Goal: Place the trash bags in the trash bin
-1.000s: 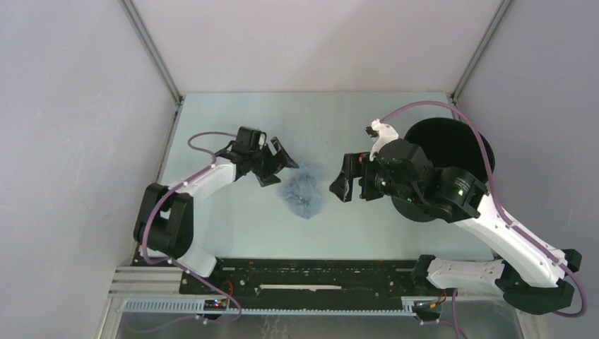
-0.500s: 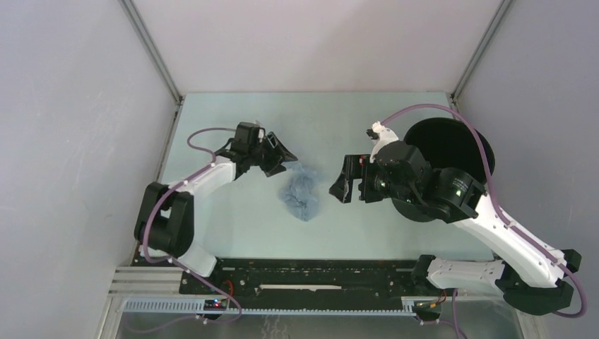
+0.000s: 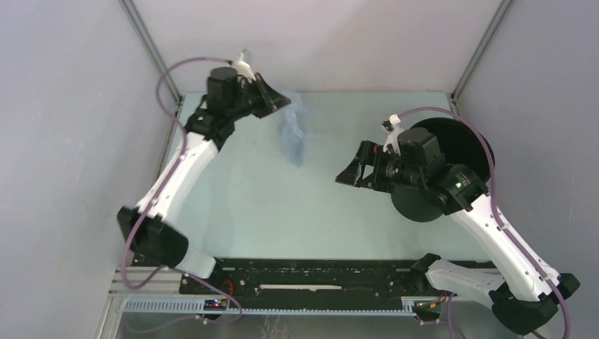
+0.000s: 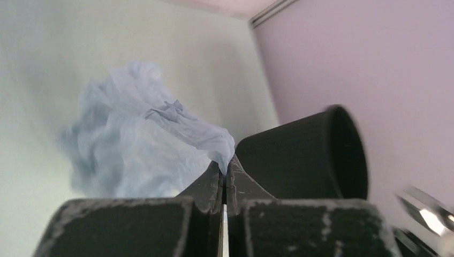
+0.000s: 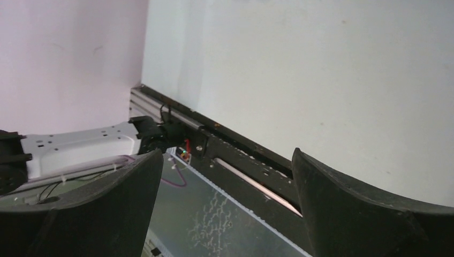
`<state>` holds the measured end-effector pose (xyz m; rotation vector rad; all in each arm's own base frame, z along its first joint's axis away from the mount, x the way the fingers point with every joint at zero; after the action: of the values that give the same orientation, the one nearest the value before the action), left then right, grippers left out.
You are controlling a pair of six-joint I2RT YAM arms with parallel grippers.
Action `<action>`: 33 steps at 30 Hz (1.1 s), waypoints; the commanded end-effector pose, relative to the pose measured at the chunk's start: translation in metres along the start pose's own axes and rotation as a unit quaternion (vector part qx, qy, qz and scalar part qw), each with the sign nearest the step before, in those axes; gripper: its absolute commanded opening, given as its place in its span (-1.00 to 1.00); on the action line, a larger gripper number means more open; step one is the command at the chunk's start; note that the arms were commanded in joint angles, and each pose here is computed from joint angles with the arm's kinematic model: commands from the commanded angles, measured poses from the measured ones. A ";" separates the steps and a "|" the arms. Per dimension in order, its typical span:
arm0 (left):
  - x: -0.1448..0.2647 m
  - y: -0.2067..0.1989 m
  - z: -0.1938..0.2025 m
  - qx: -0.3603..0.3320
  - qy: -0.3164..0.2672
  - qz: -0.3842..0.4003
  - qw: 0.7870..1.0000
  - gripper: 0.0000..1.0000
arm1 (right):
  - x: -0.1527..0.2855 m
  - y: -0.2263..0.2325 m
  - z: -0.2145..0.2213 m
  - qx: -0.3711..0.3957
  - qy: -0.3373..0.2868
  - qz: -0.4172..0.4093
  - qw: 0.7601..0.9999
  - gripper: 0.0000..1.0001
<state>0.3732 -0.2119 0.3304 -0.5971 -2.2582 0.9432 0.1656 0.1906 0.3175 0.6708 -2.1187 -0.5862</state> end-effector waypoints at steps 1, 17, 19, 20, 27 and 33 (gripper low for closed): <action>0.082 -0.069 -0.017 -0.114 -0.054 0.103 0.987 -1.00 | -0.010 0.027 -0.016 0.035 -0.002 -0.084 0.996 0.99; 0.092 0.112 0.151 0.062 0.101 -0.043 0.992 -1.00 | -0.112 0.022 -0.003 0.082 0.091 -0.034 0.992 0.84; 0.098 0.117 0.153 0.021 0.113 -0.066 0.991 -1.00 | -0.127 0.019 0.000 0.082 0.099 -0.024 0.991 0.83; 0.100 0.119 0.154 0.003 0.119 -0.077 0.990 -1.00 | -0.135 0.017 0.002 0.084 0.103 -0.016 0.991 0.83; 0.116 0.056 0.128 -0.096 0.105 -0.007 0.990 -1.00 | -0.154 0.014 0.004 0.078 0.127 -0.002 0.989 0.79; 0.145 0.004 0.085 -0.026 -0.005 0.022 0.999 -1.00 | -0.125 0.022 0.002 0.143 0.094 -0.038 0.984 0.80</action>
<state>0.2169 -0.1668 0.2763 -0.6569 -2.1825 0.7338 0.2316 0.2919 0.2172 0.7577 -1.8857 -0.2837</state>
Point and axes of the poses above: each gripper's point midway between its finger pads, its own x axis back along the fingers, its own y axis along the line the jaws close on, z = x × y, the point moved 4 cm from there along x, back along the fingers, and after that the axes turned 4 degrees about x, right-handed, at the moved point
